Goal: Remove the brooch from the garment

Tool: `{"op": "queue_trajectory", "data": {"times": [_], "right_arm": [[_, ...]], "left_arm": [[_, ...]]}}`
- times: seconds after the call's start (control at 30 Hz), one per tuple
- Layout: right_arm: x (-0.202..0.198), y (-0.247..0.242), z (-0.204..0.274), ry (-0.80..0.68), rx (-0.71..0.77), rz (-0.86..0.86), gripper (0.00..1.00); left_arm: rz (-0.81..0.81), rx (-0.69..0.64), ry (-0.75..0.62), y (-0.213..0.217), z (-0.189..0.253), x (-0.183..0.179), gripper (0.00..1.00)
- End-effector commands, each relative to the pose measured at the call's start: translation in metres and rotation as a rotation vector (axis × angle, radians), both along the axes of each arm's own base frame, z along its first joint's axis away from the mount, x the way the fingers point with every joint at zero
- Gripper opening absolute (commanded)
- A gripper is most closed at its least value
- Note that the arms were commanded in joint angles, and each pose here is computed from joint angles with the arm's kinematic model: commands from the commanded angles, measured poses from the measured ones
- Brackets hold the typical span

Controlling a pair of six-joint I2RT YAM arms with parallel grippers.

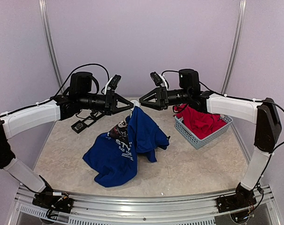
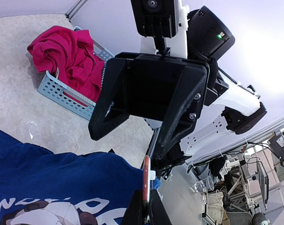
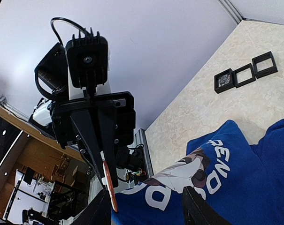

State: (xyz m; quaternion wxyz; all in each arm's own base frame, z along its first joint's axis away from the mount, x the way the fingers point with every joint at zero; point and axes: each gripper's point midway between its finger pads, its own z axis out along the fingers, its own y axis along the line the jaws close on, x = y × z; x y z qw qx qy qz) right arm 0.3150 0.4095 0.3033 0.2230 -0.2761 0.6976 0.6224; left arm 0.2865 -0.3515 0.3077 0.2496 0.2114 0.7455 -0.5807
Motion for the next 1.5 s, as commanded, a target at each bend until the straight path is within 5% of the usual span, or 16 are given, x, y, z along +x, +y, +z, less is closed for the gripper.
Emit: {"op": "queue_trajectory", "data": {"times": [0.0, 0.2, 0.5, 0.83, 0.87, 0.97, 1.07, 1.17, 1.3, 1.47], "right_arm": [[-0.023, 0.004, 0.02, -0.021, 0.072, 0.086, 0.49], [-0.029, 0.009, 0.016, -0.006, 0.073, 0.117, 0.37], [-0.032, 0.012, 0.014, 0.009, 0.074, 0.139, 0.06], [-0.031, 0.015, 0.015, -0.009, 0.068, 0.152, 0.0], [-0.03, 0.015, 0.015, -0.014, 0.061, 0.15, 0.0], [-0.03, 0.013, 0.013, -0.031, 0.023, 0.163, 0.0], [-0.03, 0.007, 0.013, -0.049, -0.01, 0.182, 0.0], [-0.029, -0.001, 0.015, -0.058, -0.018, 0.205, 0.0], [-0.035, -0.006, 0.014, -0.065, -0.055, 0.256, 0.0], [-0.038, -0.011, -0.001, -0.065, -0.153, 0.282, 0.0]], "left_arm": [[0.013, -0.028, -0.031, 0.0, 0.012, 0.0, 0.0], [0.013, -0.027, -0.021, -0.001, 0.009, 0.002, 0.0], [0.02, -0.023, -0.016, -0.001, 0.007, 0.005, 0.0], [-0.011, -0.025, -0.015, -0.004, 0.009, 0.005, 0.0], [-0.015, -0.021, -0.013, -0.004, 0.008, 0.004, 0.02], [-0.018, 0.0, -0.002, -0.002, 0.002, 0.004, 0.38], [-0.015, 0.022, 0.004, 0.003, -0.005, 0.002, 0.61], [-0.02, 0.033, 0.0, 0.009, -0.006, -0.002, 0.71], [-0.053, 0.039, -0.005, 0.012, -0.004, -0.009, 0.7], [-0.085, 0.026, -0.01, 0.01, 0.002, -0.012, 0.48]]}}
